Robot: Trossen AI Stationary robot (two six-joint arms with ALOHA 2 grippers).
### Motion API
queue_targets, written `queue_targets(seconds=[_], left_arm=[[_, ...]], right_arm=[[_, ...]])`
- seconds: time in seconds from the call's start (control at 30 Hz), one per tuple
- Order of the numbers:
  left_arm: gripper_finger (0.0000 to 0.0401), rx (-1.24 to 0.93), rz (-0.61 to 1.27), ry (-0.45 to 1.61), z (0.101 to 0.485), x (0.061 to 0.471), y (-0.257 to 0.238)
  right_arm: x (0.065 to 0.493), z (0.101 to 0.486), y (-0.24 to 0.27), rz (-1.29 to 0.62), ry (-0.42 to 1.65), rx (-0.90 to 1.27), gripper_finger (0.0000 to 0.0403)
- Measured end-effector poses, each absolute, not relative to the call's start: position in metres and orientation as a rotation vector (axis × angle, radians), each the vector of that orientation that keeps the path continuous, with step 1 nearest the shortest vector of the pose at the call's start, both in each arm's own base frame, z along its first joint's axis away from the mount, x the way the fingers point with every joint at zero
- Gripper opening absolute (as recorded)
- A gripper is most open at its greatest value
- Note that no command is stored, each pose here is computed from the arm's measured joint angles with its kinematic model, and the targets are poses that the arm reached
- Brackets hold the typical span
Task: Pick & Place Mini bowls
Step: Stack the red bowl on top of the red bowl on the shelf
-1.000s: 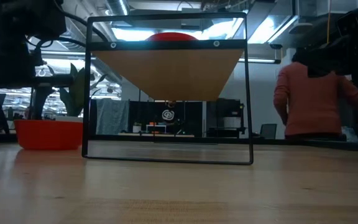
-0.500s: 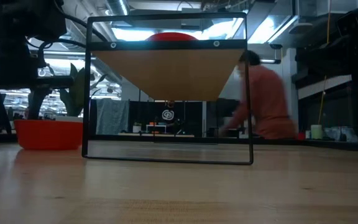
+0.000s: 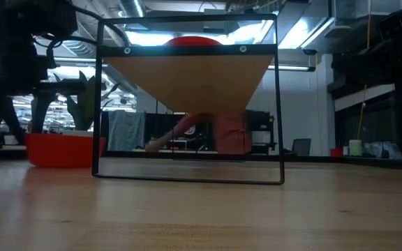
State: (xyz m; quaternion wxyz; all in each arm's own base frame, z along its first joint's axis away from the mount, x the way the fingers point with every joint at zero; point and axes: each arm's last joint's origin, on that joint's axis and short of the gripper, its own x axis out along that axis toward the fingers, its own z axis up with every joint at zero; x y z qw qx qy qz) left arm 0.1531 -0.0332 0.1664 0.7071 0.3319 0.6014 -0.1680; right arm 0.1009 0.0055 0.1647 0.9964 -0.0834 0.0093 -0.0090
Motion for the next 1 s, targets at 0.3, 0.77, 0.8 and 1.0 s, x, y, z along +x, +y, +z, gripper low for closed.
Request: queue_targets(seconds=[0.3, 0.77, 0.8, 1.0], left_arm=[[0.0015, 0.665, -0.408, 1.341, 0.166, 0.152, -0.035], [0.0003, 0.65, -0.343, 1.335, 0.178, 0.157, -0.035], [0.0003, 0.647, -0.336, 1.334, 0.181, 0.158, -0.035], [0.0003, 0.675, -0.294, 1.353, 0.203, 0.161, -0.035]], right_arm=[[0.101, 0.165, 0.005, -0.018, 0.019, -0.167, 0.0026], [0.101, 0.165, 0.005, -0.018, 0.019, -0.167, 0.0026], [0.101, 0.165, 0.005, -0.018, 0.019, -0.167, 0.0026], [0.101, 0.165, 0.005, -0.018, 0.019, -0.167, 0.0026]])
